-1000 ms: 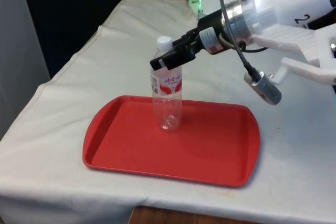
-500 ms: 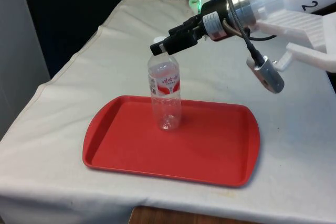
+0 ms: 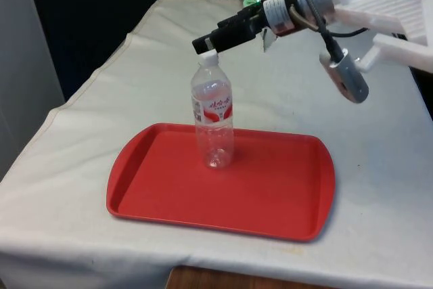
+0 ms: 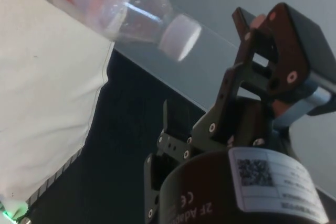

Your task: Place the bottle upright on the tray.

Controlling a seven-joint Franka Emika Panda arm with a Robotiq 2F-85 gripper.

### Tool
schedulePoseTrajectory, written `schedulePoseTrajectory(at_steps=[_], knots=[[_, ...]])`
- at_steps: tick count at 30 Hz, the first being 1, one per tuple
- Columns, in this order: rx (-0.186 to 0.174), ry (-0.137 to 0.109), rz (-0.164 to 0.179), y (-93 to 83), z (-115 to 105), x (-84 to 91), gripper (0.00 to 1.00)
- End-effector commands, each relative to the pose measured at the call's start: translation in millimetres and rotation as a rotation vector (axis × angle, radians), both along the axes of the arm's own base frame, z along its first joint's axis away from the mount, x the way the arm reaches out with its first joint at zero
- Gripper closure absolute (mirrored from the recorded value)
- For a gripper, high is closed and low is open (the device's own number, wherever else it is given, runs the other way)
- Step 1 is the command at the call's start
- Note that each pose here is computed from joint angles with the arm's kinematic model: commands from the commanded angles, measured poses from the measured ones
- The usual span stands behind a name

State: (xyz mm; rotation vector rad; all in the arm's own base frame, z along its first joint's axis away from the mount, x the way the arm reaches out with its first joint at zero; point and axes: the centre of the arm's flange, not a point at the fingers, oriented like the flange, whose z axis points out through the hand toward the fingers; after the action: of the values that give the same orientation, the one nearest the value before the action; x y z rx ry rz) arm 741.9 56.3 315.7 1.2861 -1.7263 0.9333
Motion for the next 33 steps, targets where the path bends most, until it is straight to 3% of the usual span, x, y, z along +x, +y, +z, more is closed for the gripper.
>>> schedulePoseTrajectory(at_steps=[1,7,8,9,12,16,17,18,24,25,26,33], knots=[[0.011,-0.006,0.002,1.5,6,0.0,0.0],[0.035,-0.022,-0.003,-0.4,14,0.3,0.0],[0.016,-0.014,-0.005,-0.4,12,-0.3,0.0],[0.039,-0.024,-0.003,-0.5,16,0.2,0.0],[0.054,-0.031,-0.007,-0.3,20,-0.5,0.0],[0.067,-0.036,-0.015,0.2,24,-2.4,0.0],[0.048,-0.024,-0.02,-0.6,22,-2.4,0.0],[0.072,-0.038,-0.016,0.5,25,-2.6,0.0],[0.095,-0.045,-0.031,0.6,30,-6.4,0.0],[0.077,-0.031,-0.038,-1.9,27,-5.7,0.0],[0.099,-0.048,-0.034,1.0,31,-7.3,0.0],[0.111,-0.054,-0.044,1.8,36,-11.4,0.0]])
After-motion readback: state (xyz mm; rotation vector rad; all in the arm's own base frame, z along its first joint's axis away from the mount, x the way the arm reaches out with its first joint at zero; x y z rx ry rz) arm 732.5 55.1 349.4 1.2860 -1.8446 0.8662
